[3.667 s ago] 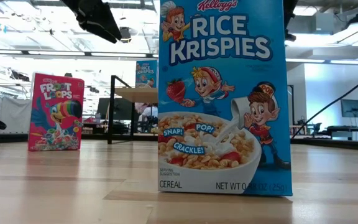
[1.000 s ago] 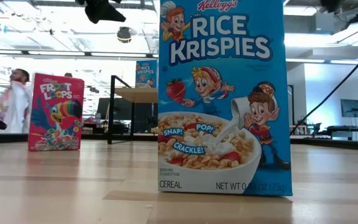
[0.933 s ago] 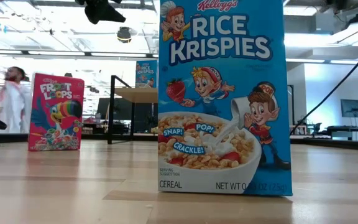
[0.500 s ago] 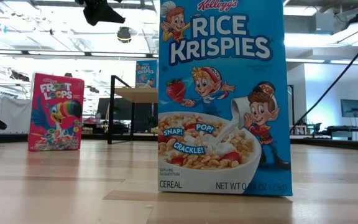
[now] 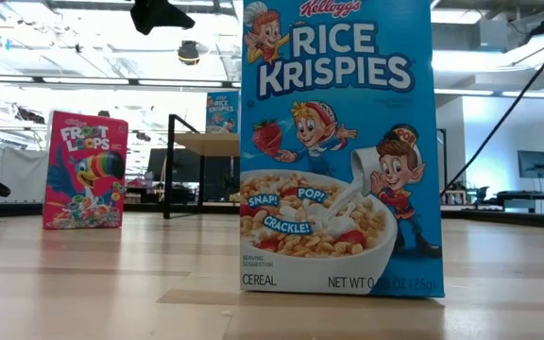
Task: Stack cereal on shelf
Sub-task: Put the green cereal box on the shelf aligned with the green cereal boxes
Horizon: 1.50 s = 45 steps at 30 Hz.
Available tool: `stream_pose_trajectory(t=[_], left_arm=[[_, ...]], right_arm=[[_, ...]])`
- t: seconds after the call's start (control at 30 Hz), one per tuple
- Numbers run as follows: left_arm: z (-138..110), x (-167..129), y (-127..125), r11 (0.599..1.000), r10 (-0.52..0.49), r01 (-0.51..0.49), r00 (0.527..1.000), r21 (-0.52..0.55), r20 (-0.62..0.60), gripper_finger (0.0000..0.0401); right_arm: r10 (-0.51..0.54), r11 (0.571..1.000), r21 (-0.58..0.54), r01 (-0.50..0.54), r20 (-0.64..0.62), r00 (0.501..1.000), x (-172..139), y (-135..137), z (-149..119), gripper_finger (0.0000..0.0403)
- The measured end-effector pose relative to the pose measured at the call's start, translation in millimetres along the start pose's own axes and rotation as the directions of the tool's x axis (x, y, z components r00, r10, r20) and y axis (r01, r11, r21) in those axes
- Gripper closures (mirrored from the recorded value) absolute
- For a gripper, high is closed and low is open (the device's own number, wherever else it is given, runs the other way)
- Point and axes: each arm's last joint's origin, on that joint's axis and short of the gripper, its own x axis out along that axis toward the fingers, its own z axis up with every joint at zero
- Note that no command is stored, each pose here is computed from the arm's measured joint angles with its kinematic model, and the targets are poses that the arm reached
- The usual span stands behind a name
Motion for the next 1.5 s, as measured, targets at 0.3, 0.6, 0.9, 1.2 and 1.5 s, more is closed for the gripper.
stream_pose_trajectory(t=[0.3, 0.6, 0.9, 1.2, 1.5], left_arm=[[0, 0, 0, 0.999, 0.0, 0.0, 1.0, -0.041, 0.0, 0.0069], [0, 0, 0, 0.999, 0.0, 0.0, 1.0, -0.041, 0.0, 0.0069], [0, 0, 0, 0.999, 0.008, -0.008, 1.0, -0.041, 0.001, 0.0069], [0, 0, 0, 0.999, 0.008, -0.008, 1.0, -0.041, 0.001, 0.0069], [0, 0, 0, 0.999, 0.008, -0.008, 1.0, -0.041, 0.0, 0.0069]], right_arm=[[0.065, 0.998, 0.023, -0.065, -0.033, 0.997, 29, 2, -8, 0.0024], [-0.003, 1.0, -0.006, 0.003, -0.068, 0.998, 53, 15, -14, 0.0024], [-0.088, 0.995, -0.047, 0.084, -0.088, 0.992, 78, 29, -15, 0.003], [-0.052, 0.996, -0.079, 0.044, -0.098, 0.994, 71, 38, -11, 0.0118], [-0.049, 0.993, -0.111, 0.036, -0.117, 0.992, 70, 41, -3, 0.0168]])
